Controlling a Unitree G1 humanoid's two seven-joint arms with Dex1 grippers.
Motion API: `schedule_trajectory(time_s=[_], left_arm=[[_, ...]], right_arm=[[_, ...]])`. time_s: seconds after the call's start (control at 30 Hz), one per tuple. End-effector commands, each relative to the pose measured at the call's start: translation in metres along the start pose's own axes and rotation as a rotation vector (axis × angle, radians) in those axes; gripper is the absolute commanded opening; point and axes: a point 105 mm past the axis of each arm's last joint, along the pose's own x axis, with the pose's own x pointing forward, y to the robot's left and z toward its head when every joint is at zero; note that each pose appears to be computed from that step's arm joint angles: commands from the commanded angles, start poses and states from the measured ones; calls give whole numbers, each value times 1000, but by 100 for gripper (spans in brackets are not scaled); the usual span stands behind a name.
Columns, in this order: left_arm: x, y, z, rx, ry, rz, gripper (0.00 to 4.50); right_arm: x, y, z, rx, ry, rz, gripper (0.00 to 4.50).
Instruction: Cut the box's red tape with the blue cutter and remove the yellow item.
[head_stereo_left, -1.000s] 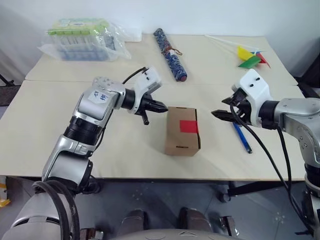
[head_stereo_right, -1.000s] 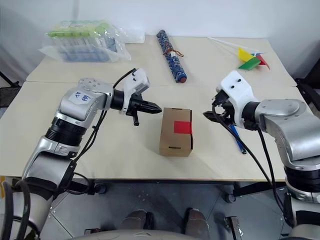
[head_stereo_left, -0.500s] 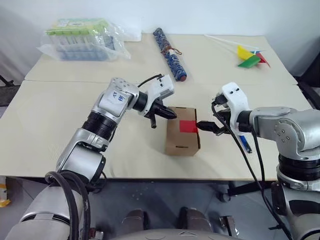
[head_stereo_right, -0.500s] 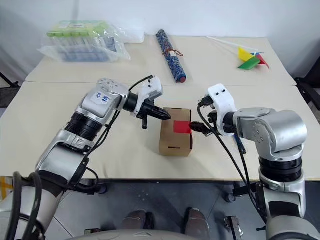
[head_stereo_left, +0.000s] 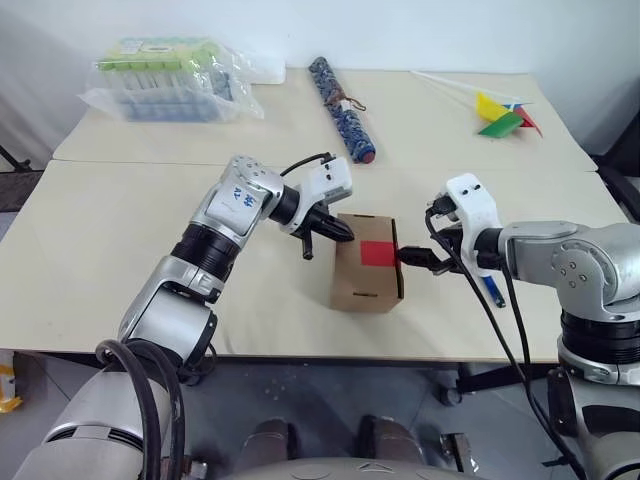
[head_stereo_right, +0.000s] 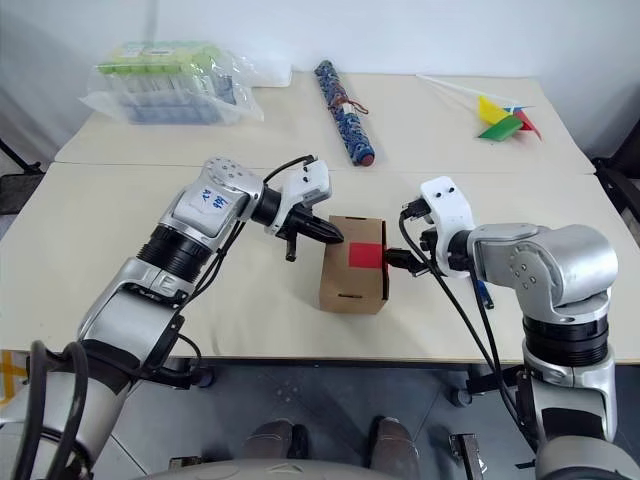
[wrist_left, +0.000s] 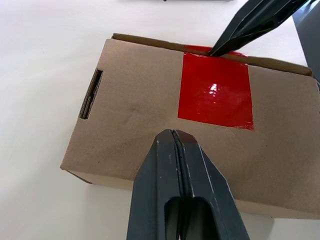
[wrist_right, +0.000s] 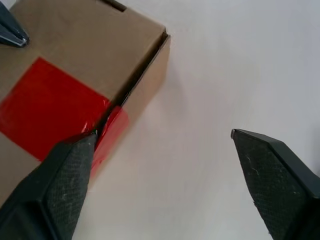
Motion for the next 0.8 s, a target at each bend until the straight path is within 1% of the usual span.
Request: schedule_trajectory(time_s=[0.03,0.33,0.57,0.7,0.8], left_arm=[[3,-4,-6,10,37,-20,0],[11,-15,-15,14,66,-65,0],[14,-23,-22,19,89,-90,0],[12,-27,-33,37,144,-110,0],[11,-28,-34,39,153,-111,0]], right_arm=[[1,-2,-19,-22,91,-16,445],[4,-6,-35,-64,197,-34,445],[9,-7,-44,-90,244,-25,445],[14,-12,-51,-116,279,-23,445],[15,-17,-55,-140,295,-39,445]])
